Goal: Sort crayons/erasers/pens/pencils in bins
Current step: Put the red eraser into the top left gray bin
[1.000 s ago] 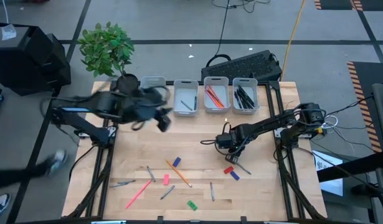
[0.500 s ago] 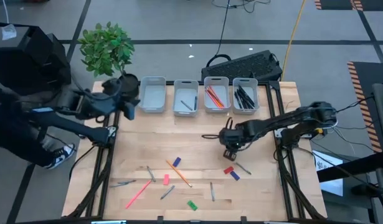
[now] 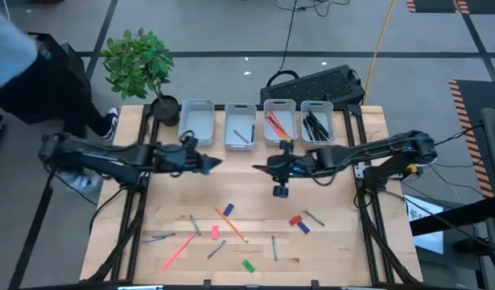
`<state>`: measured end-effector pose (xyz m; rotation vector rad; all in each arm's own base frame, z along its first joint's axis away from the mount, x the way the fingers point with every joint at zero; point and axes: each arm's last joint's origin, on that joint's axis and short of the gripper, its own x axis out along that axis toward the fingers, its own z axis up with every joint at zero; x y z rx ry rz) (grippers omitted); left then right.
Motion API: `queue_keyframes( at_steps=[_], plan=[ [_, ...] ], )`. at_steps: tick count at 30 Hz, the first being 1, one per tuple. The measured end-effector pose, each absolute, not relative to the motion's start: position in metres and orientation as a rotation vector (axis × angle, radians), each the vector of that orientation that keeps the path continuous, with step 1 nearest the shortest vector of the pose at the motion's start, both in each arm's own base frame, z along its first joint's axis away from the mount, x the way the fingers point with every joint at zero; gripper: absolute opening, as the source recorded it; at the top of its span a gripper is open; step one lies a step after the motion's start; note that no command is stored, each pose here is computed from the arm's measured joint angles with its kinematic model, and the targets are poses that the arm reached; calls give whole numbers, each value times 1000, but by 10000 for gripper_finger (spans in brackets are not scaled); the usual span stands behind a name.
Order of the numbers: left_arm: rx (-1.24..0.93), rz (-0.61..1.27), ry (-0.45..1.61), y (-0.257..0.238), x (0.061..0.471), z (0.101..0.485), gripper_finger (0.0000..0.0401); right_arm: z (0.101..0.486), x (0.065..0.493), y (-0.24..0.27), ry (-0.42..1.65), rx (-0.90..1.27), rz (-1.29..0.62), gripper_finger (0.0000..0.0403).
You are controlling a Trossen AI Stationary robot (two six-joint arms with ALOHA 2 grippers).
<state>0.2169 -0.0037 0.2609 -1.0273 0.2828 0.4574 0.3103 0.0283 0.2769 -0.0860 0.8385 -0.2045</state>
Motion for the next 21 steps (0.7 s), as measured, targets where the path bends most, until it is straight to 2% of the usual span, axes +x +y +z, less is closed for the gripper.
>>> queue_keyframes(
  at_steps=[9,16,21],
  plan=[
    [-1322,449,233,4,268,226,234,275,351,33,900,-170,-166,69],
    [-1385,331,170,2,290,218,239,264,355,29,948,-149,-126,68],
    [-1380,324,189,-3,296,213,239,265,356,27,943,-165,-122,68]
  ],
)
